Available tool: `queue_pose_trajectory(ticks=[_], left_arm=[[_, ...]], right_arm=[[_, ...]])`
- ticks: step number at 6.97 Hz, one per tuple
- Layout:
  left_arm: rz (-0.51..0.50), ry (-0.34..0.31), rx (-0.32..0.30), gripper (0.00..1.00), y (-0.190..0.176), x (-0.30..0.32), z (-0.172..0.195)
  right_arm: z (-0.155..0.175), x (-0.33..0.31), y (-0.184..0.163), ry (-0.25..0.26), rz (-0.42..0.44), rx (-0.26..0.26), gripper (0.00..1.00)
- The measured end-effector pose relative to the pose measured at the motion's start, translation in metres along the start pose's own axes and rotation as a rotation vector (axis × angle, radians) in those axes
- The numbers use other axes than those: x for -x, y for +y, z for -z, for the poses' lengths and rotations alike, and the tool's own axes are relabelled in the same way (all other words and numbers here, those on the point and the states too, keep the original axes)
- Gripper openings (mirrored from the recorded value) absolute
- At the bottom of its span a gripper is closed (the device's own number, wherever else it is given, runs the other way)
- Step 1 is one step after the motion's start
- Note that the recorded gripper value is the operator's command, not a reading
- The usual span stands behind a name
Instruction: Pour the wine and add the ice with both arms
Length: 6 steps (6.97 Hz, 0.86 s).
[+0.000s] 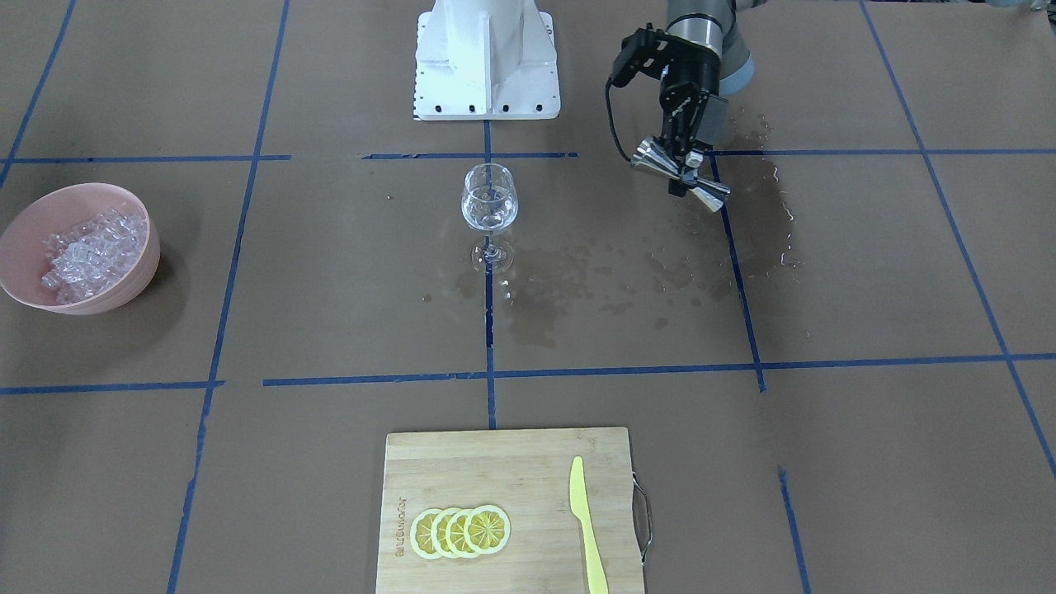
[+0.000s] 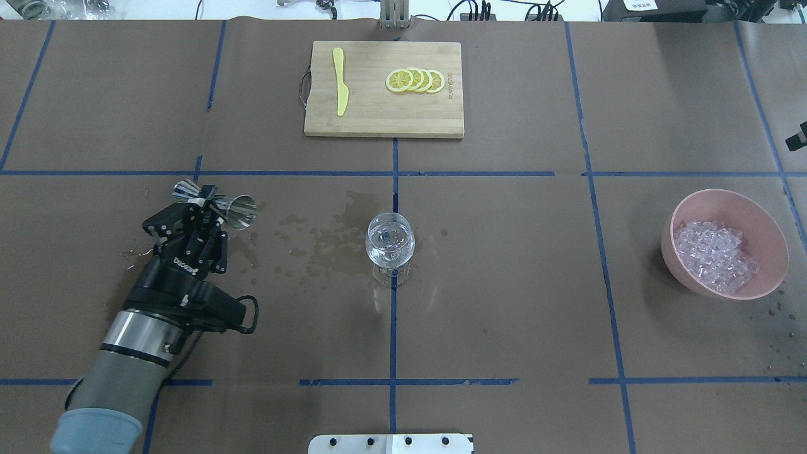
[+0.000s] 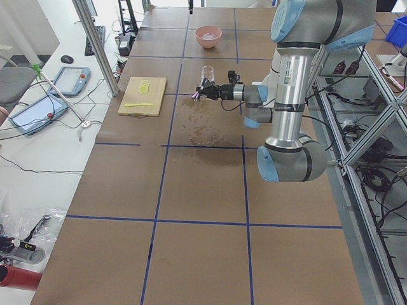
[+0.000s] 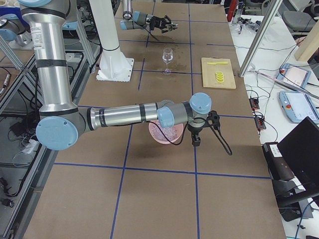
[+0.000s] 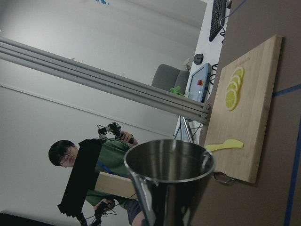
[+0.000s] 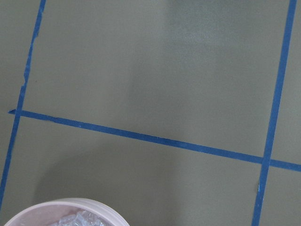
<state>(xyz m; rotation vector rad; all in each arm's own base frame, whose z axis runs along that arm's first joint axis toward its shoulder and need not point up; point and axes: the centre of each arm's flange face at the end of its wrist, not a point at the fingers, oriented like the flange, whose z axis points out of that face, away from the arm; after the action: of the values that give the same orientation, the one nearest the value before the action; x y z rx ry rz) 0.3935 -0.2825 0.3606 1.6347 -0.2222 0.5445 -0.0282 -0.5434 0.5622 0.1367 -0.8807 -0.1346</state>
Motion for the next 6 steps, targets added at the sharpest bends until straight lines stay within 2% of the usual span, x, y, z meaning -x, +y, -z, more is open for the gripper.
queue_pose_trajectory(ticks=[2,3,4,5,6], left_arm=[[-0.052,0.006,0.026,0.0,0.106,0.001,0.024],[-0.034,-0.003,0.036,0.0,0.149,-0.007,0.032],[0.086,-0.008,0.022,0.0,0.18,-0.011,0.039],[0.256,0.009,0.003,0.0,0.198,-0.014,0.045],[0.369,0.04,-0.005,0.0,0.219,-0.013,0.052]], right_arm=[[0.001,0.001,0.0,0.001,0.003,-0.003,1.0],[0.002,0.002,-0.001,0.001,0.004,-0.004,1.0],[0.002,0.002,-0.001,0.001,0.006,-0.006,1.0],[0.003,0.002,-0.001,0.001,0.006,-0.006,1.0],[0.003,0.002,0.0,0.001,0.006,-0.006,1.0]])
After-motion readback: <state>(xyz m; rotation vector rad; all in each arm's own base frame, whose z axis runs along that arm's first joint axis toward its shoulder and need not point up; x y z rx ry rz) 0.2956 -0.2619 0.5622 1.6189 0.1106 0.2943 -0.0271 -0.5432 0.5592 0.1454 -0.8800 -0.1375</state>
